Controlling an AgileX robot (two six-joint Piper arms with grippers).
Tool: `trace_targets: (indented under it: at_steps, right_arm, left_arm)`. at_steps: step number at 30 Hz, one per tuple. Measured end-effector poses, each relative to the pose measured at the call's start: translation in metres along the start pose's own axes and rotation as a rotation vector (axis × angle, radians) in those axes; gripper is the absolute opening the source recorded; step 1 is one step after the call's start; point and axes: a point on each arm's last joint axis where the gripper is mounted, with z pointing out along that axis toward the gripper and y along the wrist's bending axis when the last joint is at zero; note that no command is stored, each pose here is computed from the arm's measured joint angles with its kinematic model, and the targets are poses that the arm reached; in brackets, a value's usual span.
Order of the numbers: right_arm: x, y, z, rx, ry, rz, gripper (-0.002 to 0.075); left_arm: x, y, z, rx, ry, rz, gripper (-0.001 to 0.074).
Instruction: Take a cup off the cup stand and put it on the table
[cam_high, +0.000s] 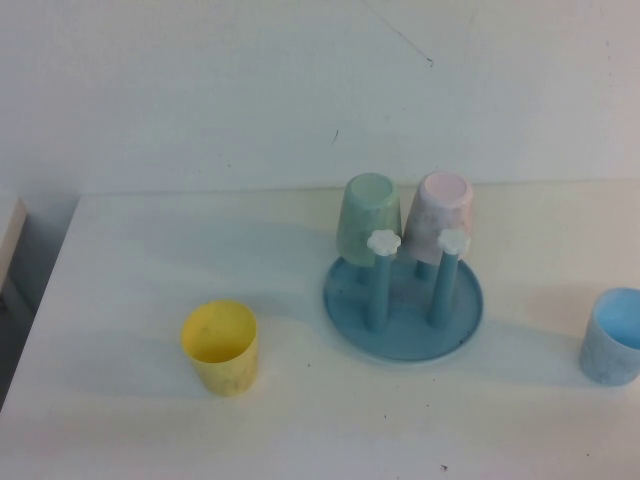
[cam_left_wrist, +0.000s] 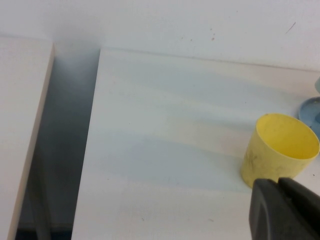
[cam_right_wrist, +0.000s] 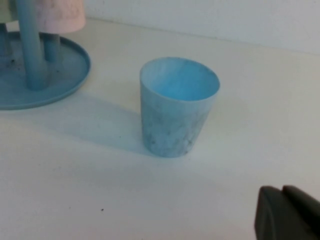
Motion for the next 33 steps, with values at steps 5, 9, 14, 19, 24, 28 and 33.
trace_targets:
  at_steps: [5,9,14,19,24,28,33]
  right_arm:
    - [0.0,0.0,0.0,0.0,0.002,0.0,-0.0002]
    - [0.0,0.0,0.0,0.0,0.002,0.0,-0.0002]
    - [0.0,0.0,0.0,0.0,0.002,0.0,-0.0002]
    - [0.0,0.0,0.0,0.0,0.002,0.0,-0.0002]
    - [0.0,0.0,0.0,0.0,0.002,0.0,-0.0002]
    - [0.0,0.0,0.0,0.0,0.002,0.0,-0.0002]
    - [0.0,0.0,0.0,0.0,0.002,0.0,-0.0002]
  left_arm:
    - [0.0,0.0,0.0,0.0,0.0,0.0,-0.0001]
    - [0.0,0.0,0.0,0.0,0.0,0.0,-0.0001]
    - [0.0,0.0,0.0,0.0,0.0,0.0,-0.0001]
    - [0.0,0.0,0.0,0.0,0.0,0.0,-0.0001]
    - [0.0,0.0,0.0,0.0,0.0,0.0,-0.0001]
    - [0.0,0.0,0.0,0.005,0.004,-0.01,-0.0001]
    - [0.011,-0.005,0.003,0.057,0.06,-0.079,-0.0001]
